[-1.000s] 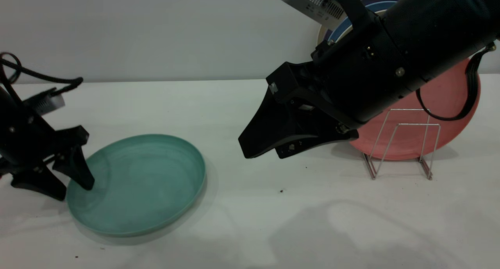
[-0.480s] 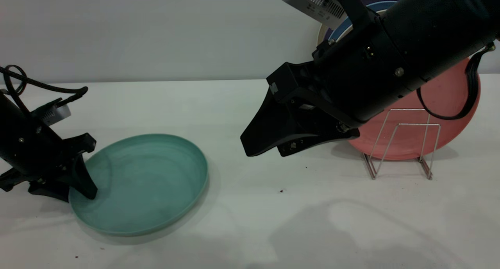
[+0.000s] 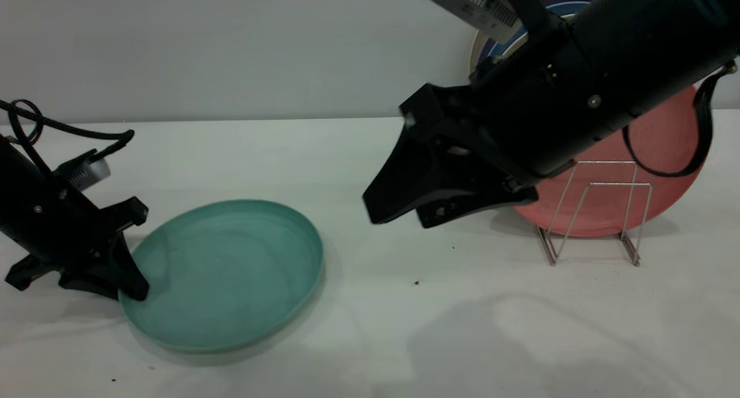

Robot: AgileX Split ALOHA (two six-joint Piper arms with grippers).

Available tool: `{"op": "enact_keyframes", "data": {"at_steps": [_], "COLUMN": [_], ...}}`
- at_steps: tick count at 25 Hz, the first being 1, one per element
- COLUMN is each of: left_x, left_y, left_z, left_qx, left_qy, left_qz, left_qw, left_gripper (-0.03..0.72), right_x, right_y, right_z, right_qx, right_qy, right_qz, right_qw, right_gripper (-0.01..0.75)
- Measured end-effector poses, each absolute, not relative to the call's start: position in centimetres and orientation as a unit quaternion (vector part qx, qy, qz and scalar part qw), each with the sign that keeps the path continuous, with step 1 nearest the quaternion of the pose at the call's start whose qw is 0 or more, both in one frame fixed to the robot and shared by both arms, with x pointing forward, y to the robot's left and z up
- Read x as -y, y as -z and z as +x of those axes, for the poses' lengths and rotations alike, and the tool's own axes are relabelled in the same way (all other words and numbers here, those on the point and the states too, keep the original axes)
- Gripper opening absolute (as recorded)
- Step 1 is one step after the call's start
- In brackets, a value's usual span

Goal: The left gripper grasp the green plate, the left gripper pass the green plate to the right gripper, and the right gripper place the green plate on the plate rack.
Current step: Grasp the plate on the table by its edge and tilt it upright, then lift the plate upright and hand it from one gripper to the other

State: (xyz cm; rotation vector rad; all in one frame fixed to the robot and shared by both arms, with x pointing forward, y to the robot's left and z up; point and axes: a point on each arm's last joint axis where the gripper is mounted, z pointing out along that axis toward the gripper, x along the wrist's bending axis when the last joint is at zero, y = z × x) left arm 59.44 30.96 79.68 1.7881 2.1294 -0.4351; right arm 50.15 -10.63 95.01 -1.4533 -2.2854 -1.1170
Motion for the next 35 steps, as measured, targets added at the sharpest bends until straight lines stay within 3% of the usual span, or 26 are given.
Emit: {"op": "enact_keyframes", "data": {"at_steps": [6,12,20,30,33,35], "left_x": [-29.8,-28.4,-27.1,-24.2,-23.1,-22.5], "left_y": [-83.3,-85.7,-85.8,-85.9,-85.9,-85.9], "left_z": [59.6,59.9,59.8,59.6,59.4,59.3], "left_qx": [-0.664,-0.608,-0.591,-0.566,-0.556,-0.55], "left_qy": [0.178,0.21,0.221,0.231,0.238,0.241], "left_qz": [0.687,0.693,0.702,0.72,0.726,0.73], "left_qw": [0.234,0.325,0.329,0.329,0.328,0.326], "left_gripper": [0.02,0.017,0.018,0.016,0.016,0.018], "right_x": [13.3,12.7,11.7,11.9,11.9,12.0], "right_y": [-93.4,-92.2,-90.7,-90.6,-90.5,-90.5], "right_z": [52.9,56.3,57.9,58.2,58.3,58.3], "right_qx": [0.741,0.731,0.706,0.699,0.698,0.698], "right_qy": [0.372,0.379,0.38,0.382,0.382,0.382], "right_qz": [-0.535,-0.53,-0.542,-0.551,-0.556,-0.557], "right_qw": [0.161,0.203,0.254,0.249,0.241,0.239], "right_gripper": [0.508,0.508,0.508,0.508,0.47,0.393]}}
